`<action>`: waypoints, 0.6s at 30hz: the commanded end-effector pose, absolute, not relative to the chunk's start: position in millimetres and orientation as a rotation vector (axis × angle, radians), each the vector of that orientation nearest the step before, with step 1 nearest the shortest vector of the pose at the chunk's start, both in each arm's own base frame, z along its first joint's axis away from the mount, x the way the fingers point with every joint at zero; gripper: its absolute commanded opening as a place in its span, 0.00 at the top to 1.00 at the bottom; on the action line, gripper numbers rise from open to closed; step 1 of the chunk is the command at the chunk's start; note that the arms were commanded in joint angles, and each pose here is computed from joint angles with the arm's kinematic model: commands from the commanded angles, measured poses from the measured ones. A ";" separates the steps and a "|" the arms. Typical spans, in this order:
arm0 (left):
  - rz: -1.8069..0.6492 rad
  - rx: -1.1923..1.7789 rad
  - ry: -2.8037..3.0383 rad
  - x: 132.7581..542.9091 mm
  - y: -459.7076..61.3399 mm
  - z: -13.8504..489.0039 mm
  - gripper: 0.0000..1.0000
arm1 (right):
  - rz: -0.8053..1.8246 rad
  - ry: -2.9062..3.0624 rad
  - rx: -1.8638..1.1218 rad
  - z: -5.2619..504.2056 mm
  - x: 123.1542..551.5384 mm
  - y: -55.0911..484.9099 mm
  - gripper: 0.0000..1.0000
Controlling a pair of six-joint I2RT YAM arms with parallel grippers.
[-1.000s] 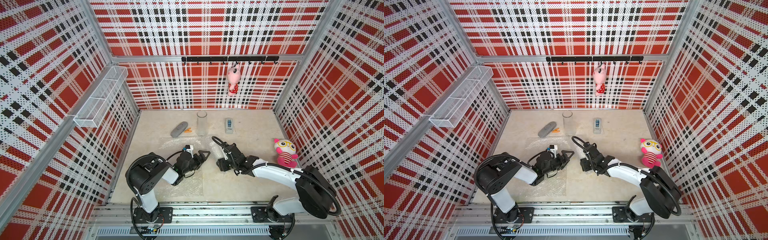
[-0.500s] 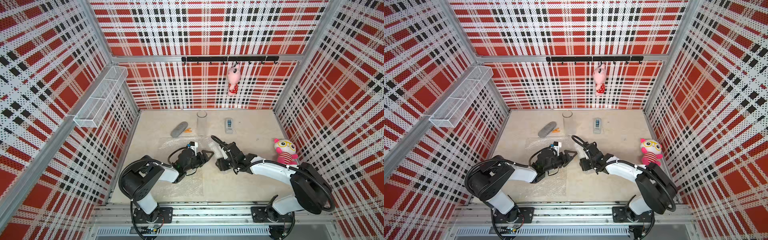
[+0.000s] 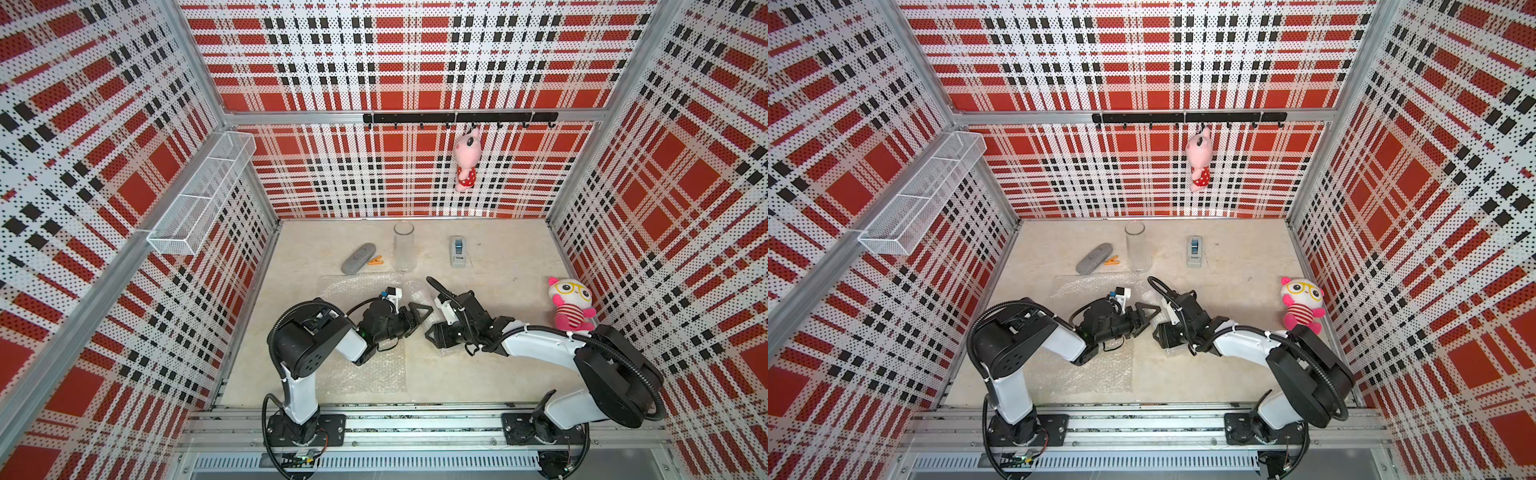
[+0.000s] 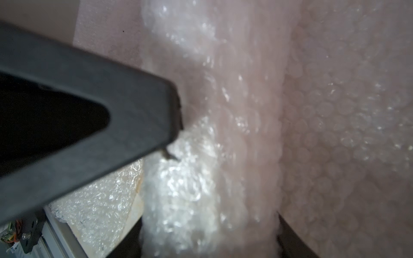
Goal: Wrap vases in bubble wrap
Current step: Wrap the vase in bubble wrap.
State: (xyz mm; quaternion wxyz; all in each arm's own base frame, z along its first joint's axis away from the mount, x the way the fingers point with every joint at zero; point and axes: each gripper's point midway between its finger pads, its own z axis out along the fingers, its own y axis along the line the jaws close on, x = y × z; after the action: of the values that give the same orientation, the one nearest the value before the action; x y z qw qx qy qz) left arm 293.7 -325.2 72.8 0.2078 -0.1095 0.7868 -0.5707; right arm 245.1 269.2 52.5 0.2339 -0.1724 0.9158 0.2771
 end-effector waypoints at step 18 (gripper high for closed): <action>-1.607 -0.267 2.131 299.5 -325.0 79.9 0.65 | 0.941 2.356 -0.521 85.3 243.1 297.3 0.48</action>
State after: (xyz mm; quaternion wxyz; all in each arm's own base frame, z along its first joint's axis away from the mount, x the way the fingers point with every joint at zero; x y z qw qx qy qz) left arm 297.8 -327.2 77.9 0.2093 -0.1128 0.7756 -0.5847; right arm 239.3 287.8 62.7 0.2435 -0.1784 0.8933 0.3332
